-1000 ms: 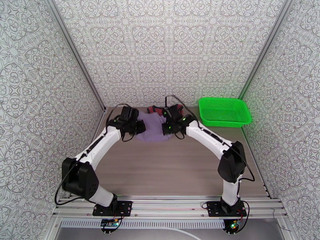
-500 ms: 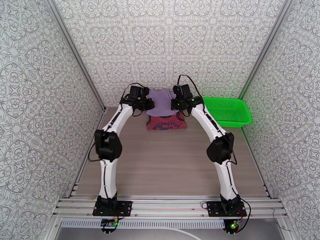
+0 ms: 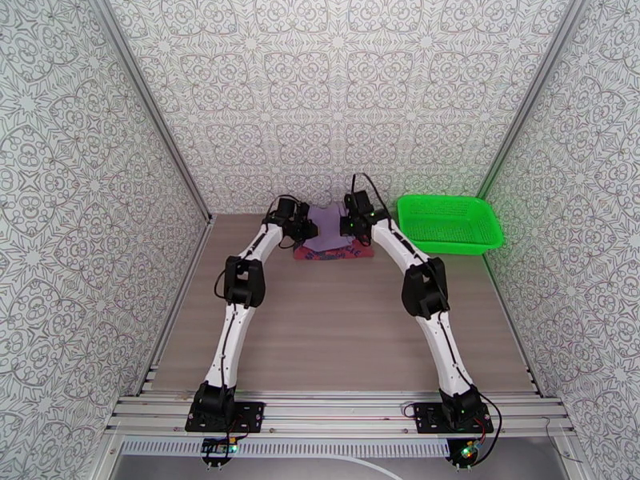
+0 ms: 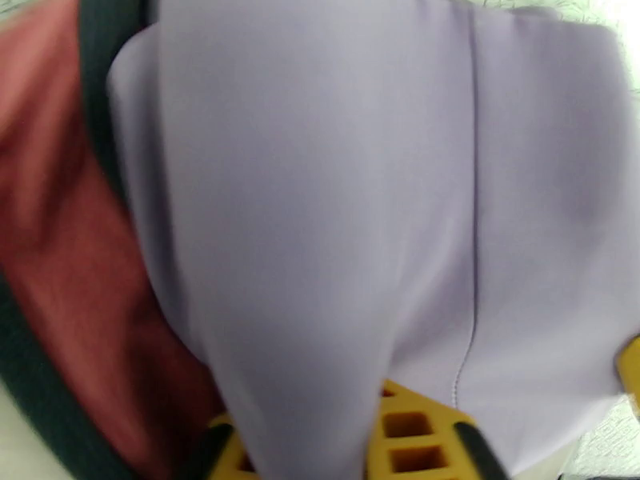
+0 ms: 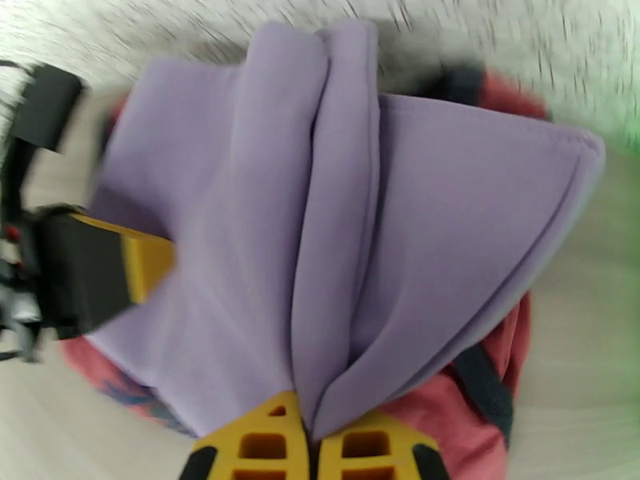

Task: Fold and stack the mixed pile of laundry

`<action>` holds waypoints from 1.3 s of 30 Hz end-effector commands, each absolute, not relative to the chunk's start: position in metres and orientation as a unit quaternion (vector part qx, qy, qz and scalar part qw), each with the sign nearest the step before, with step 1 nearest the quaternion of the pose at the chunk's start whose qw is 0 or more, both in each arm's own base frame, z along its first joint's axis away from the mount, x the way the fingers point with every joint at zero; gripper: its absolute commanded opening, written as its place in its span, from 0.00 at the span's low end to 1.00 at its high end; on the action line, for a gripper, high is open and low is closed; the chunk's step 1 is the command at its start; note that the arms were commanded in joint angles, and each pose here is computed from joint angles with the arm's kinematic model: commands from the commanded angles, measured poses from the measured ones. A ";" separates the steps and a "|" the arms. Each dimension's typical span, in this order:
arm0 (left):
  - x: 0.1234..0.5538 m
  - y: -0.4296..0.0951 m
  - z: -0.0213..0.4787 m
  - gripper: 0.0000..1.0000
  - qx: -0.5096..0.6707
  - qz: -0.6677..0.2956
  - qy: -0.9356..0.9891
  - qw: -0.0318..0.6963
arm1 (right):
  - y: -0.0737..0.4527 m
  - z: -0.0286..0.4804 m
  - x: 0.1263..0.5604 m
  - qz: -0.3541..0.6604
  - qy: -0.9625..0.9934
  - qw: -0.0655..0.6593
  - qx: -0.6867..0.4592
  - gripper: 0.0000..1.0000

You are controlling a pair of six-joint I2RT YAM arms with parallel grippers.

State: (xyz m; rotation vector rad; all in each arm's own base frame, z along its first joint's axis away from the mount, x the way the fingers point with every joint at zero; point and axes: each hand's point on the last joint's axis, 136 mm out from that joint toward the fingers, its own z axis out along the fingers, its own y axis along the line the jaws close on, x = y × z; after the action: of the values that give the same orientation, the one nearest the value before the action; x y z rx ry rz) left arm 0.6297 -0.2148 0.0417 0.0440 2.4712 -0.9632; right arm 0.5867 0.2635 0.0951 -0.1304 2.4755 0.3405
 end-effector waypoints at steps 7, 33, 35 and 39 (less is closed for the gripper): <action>0.641 -0.180 0.043 0.99 -0.014 -0.342 0.905 0.251 | 0.216 0.073 0.604 0.093 0.946 0.310 0.032 0.27; 0.544 -0.165 0.337 0.99 0.146 -0.124 0.826 0.531 | 0.164 0.305 0.490 0.116 0.846 0.520 -0.025 0.99; 0.522 -0.144 0.358 0.99 0.134 -0.108 0.792 0.585 | 0.141 0.300 0.472 0.073 0.837 0.542 -0.015 0.99; 0.472 -0.081 0.354 0.99 0.087 -0.060 0.718 0.688 | 0.109 0.268 0.440 0.010 0.818 0.574 -0.024 0.99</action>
State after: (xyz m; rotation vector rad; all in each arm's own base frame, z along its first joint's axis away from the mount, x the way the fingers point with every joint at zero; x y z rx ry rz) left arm 0.4705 -0.1310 0.3612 0.2890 1.7896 -0.3135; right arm 0.4421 0.1349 0.2957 -0.0494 1.9697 0.2002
